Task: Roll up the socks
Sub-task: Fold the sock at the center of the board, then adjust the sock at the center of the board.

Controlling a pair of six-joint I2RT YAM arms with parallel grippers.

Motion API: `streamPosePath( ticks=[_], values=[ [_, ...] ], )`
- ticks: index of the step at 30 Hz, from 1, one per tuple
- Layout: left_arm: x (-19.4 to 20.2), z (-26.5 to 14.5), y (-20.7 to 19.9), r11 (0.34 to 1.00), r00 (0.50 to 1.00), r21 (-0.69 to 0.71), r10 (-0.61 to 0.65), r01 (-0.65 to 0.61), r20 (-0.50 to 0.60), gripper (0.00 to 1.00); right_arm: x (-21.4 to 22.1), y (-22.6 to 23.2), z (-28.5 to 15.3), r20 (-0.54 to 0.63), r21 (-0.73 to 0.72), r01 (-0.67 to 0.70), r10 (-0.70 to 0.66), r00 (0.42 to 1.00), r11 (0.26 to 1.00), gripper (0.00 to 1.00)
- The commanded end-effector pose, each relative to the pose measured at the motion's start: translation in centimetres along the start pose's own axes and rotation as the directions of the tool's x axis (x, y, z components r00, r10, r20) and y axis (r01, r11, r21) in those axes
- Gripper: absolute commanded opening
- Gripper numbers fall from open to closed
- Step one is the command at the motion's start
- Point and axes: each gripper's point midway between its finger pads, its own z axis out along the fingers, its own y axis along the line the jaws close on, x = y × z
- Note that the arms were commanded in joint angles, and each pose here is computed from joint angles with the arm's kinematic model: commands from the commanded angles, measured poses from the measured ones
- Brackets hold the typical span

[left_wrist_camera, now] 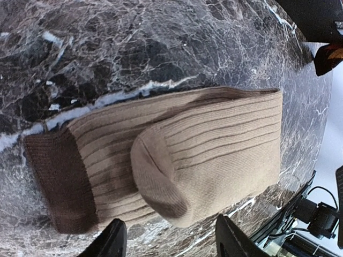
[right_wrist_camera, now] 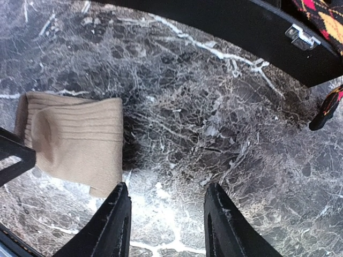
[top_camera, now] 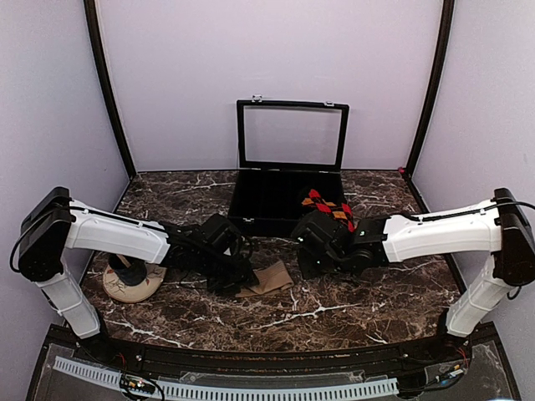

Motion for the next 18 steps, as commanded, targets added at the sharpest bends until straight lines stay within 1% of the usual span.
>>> streamPosePath(
  ticks=[1, 6, 18],
  values=[
    [-0.51, 0.00, -0.37, 0.998, 0.998, 0.016, -0.061, 0.061, 0.006, 0.58, -1.14, 0.00, -0.65, 0.035, -0.032, -0.021, 0.022, 0.999, 0.999, 0.43],
    [-0.64, 0.40, -0.65, 0.996, 0.997, 0.032, -0.081, 0.081, 0.004, 0.55, -1.13, -0.10, -0.56, 0.032, -0.033, -0.017, 0.018, 0.999, 0.999, 0.43],
    [-0.59, 0.99, -0.40, 0.993, 0.993, 0.033, -0.114, 0.114, -0.002, 0.42, -1.25, -0.37, -0.43, 0.032, -0.037, -0.019, 0.020, 0.999, 0.999, 0.43]
  ],
)
